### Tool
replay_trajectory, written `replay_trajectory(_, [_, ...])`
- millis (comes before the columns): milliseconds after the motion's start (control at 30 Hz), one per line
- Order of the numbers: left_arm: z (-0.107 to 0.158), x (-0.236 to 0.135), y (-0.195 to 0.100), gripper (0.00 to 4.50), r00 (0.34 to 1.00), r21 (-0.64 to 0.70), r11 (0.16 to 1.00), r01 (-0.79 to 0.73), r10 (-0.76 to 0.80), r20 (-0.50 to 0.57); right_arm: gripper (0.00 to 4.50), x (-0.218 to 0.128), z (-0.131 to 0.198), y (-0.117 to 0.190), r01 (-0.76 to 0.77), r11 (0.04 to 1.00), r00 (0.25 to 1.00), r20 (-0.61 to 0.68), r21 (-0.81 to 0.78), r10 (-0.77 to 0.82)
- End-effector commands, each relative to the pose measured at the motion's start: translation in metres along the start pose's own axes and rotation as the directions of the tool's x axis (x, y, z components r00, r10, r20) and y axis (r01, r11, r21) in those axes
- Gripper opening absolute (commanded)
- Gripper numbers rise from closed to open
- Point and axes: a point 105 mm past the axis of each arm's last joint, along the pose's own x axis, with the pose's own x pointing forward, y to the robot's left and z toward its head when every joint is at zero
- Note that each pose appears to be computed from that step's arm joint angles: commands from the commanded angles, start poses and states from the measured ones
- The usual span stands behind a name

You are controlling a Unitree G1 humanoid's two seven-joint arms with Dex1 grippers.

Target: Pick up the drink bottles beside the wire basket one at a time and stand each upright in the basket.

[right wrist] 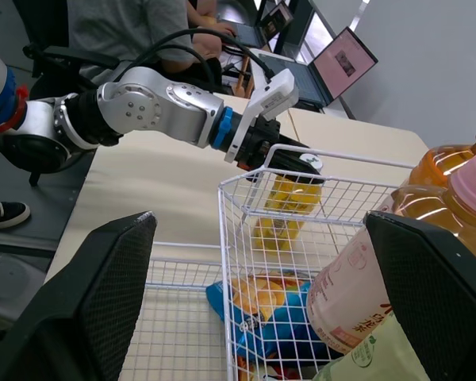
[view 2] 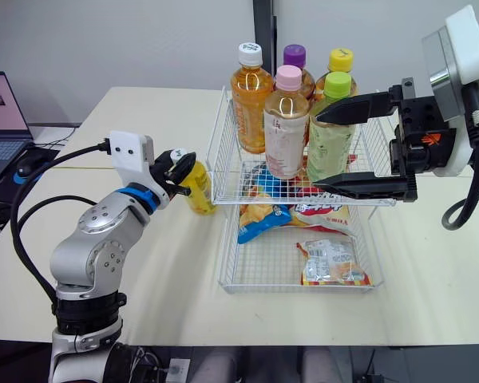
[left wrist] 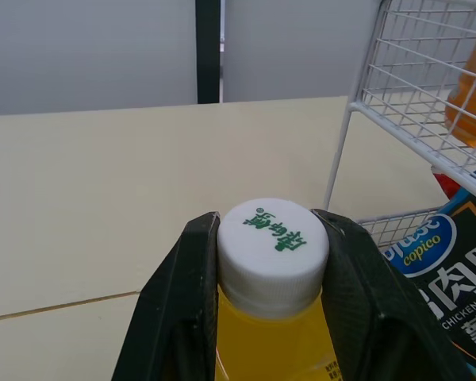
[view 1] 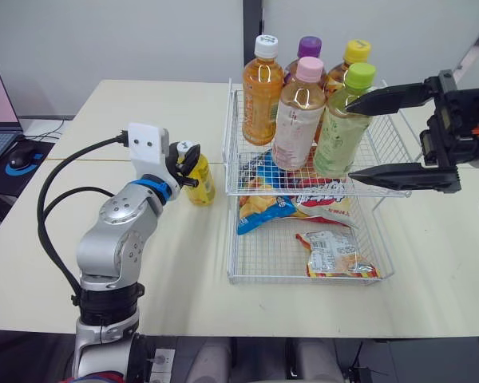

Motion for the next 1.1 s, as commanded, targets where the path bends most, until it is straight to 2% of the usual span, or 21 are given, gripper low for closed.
replay_trajectory(33, [0.059,-0.019,0.010,1.35,0.984,0.087,0.996,0.030,-0.045,0.174,4.50,-0.010,0.011,-0.002,0.041,0.998,0.999,0.008,-0.050,-0.040])
replay_trajectory(267, [0.128,-0.028,0.023,1.35,0.953,0.124,0.974,0.189,-0.213,0.215,4.50,-0.014,0.010,-0.005,0.062,0.997,0.998,0.002,-0.048,-0.062])
replay_trajectory(400, [0.178,-0.036,0.013,1.35,0.895,0.147,0.921,0.360,-0.385,0.225,4.50,-0.019,0.009,-0.005,0.089,0.995,0.996,-0.002,-0.041,-0.089])
replay_trajectory(567, [0.229,-0.043,-0.003,1.35,0.808,0.166,0.854,0.494,-0.521,0.275,4.50,-0.024,0.008,-0.005,0.114,0.993,0.993,-0.008,-0.037,-0.115])
replay_trajectory(767, [0.255,-0.043,-0.016,1.35,0.747,0.157,0.797,0.583,-0.602,0.284,4.50,-0.023,0.009,-0.002,0.124,0.992,0.992,-0.007,-0.036,-0.125])
replay_trajectory(900, [0.256,-0.039,-0.022,1.35,0.731,0.131,0.774,0.620,-0.630,0.261,4.50,-0.024,0.006,-0.002,0.138,0.990,0.990,-0.006,-0.032,-0.138])
replay_trajectory(1100, [0.261,-0.038,-0.042,1.35,0.667,0.134,0.704,0.698,-0.707,0.237,4.50,-0.024,0.003,-0.006,0.153,0.988,0.988,0.001,-0.029,-0.153])
